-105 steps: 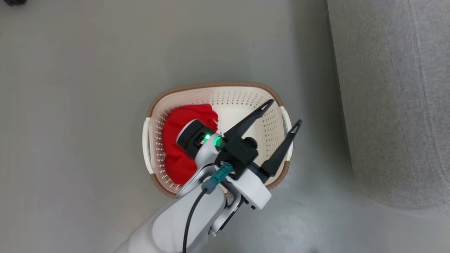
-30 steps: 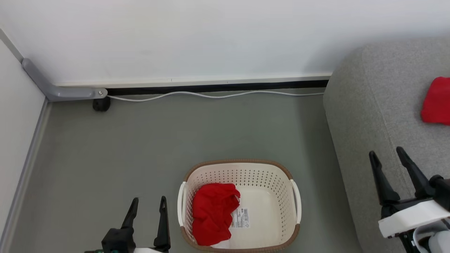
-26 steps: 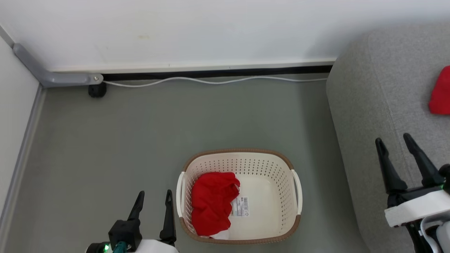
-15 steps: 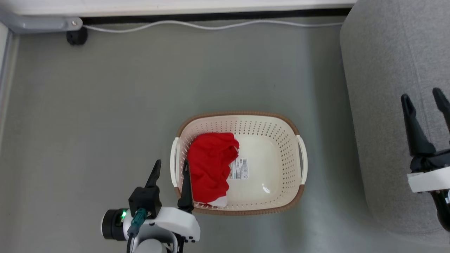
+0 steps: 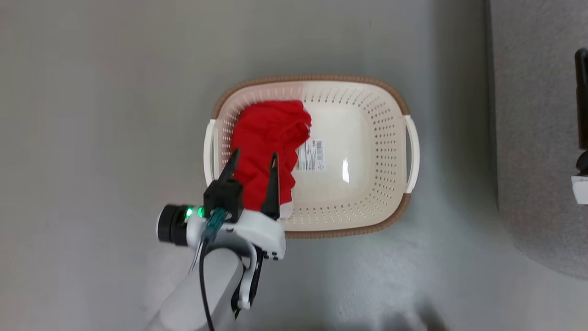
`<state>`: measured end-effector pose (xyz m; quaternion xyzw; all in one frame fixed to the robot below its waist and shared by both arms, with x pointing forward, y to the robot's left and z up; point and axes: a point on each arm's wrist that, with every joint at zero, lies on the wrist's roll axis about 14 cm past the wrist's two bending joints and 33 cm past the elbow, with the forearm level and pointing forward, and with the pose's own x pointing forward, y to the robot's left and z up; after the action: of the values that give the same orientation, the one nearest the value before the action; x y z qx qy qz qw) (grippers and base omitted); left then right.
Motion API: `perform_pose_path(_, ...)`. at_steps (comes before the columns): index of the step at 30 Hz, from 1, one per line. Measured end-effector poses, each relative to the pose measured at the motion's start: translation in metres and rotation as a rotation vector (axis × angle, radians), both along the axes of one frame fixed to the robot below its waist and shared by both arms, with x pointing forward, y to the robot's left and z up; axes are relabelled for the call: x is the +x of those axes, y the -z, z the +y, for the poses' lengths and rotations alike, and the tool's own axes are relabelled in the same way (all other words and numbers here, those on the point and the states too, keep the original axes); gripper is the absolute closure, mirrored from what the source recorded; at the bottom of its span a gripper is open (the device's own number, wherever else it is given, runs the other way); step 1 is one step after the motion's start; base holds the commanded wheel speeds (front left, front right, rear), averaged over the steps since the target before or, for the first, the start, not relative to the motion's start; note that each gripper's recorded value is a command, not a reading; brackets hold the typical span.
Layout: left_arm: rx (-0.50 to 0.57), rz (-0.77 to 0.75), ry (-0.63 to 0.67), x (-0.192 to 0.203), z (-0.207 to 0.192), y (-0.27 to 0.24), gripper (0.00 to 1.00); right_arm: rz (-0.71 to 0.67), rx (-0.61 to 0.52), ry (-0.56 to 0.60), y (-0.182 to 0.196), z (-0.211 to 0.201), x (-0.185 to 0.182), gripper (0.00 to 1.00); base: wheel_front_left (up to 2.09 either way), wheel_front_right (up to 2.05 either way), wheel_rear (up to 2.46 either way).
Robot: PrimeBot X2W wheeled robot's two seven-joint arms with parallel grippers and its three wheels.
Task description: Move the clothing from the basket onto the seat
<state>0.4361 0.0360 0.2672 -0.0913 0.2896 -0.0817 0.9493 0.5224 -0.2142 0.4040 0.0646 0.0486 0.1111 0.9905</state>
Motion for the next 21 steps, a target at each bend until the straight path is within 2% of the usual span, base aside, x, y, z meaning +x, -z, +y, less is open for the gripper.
perform_pose_path(9,0.039,0.089,0.126,0.009,-0.020,0.052,0.00,0.027,-0.002,-0.017,0.028,0.001,0.013,0.00,0.00,0.00,0.00)
perform_pose_path(13,0.101,0.141,0.194,0.007,-0.024,0.080,0.00,0.044,-0.012,-0.023,0.039,0.000,0.014,0.00,0.00,0.00,0.00)
perform_pose_path(21,0.289,0.290,0.293,-0.004,-0.013,0.122,0.00,0.069,-0.013,-0.016,0.052,-0.004,0.014,0.00,0.00,0.00,0.00)
